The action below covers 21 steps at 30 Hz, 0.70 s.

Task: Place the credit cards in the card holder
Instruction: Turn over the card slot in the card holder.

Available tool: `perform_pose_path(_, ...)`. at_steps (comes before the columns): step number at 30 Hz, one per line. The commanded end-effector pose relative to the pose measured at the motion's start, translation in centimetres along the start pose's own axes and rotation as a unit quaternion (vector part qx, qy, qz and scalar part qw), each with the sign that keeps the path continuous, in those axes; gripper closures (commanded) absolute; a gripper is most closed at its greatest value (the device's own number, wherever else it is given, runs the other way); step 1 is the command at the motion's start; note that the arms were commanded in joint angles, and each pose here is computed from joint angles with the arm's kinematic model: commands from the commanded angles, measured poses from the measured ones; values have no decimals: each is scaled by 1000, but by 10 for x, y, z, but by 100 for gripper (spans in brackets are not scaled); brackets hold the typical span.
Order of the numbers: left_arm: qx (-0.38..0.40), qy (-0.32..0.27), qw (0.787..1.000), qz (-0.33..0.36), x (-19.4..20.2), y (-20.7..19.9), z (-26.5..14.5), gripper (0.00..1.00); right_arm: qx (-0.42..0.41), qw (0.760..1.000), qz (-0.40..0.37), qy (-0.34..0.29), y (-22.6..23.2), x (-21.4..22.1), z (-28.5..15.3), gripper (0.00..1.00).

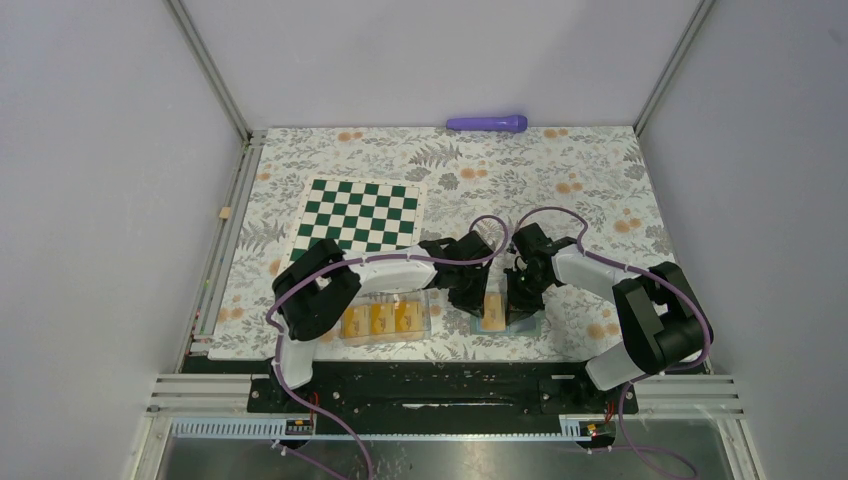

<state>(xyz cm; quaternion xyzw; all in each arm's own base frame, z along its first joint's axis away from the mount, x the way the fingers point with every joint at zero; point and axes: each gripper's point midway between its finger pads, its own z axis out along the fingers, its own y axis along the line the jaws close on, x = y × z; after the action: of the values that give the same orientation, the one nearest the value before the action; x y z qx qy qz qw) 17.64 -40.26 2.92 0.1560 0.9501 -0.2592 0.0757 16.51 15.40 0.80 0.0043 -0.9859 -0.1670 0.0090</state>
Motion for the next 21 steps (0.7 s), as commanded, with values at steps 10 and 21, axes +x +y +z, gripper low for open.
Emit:
perform_pose_path(10,-22,-24,998,58,-14,-27,-12,67,-13,1000,-4,10,6,1,5,100)
perform_pose_path(21,-83,-24,991,97,-16,-20,-16,65,-17,1000,-4,12,8,1,4,100)
